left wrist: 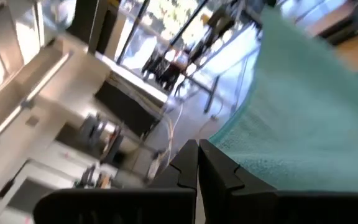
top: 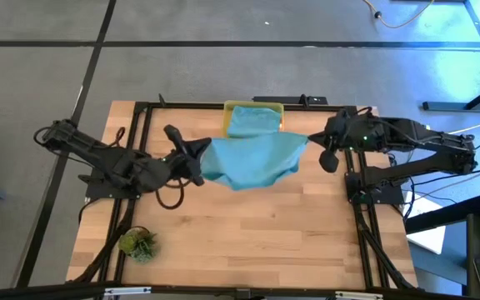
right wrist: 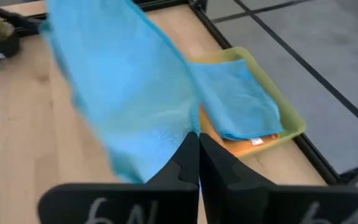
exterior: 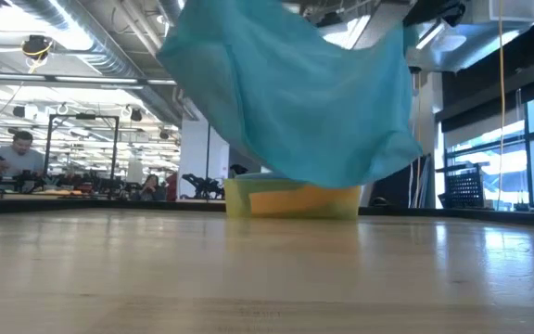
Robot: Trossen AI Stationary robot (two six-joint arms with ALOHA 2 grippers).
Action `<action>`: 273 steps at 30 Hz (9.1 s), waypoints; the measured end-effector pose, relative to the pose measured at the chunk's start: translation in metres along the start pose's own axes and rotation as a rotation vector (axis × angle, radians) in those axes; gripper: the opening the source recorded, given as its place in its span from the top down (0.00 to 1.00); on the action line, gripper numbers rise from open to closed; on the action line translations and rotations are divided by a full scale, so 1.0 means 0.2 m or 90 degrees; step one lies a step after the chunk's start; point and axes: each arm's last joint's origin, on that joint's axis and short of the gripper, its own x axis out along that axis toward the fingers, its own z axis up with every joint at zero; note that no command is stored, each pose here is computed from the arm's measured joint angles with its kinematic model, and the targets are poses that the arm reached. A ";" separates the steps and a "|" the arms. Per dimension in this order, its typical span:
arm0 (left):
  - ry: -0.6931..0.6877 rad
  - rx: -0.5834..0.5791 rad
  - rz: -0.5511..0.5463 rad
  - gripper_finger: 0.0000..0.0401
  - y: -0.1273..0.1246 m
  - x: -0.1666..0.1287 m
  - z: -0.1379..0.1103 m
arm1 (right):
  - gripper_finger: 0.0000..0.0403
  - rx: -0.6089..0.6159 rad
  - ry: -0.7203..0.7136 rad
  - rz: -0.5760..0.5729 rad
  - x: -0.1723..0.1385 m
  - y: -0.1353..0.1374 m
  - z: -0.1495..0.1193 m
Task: Fold microfiber towels
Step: Fold the blue microfiber cloth
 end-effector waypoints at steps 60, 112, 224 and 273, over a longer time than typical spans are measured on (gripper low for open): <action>-0.145 -0.255 -0.429 1.00 -0.49 -0.69 0.14 | 1.00 0.045 -0.016 0.436 -0.05 0.80 -0.34; 0.279 -0.444 -0.607 0.77 -0.85 0.00 -0.40 | 0.62 0.024 0.048 0.295 0.39 0.61 -0.69; 0.249 -0.363 -0.744 0.98 -1.23 0.19 -0.44 | 0.46 0.059 0.313 0.415 0.54 0.92 -1.13; 0.204 -0.253 -0.827 0.82 -1.27 0.00 -0.33 | 0.46 0.093 0.344 0.426 0.53 0.92 -1.12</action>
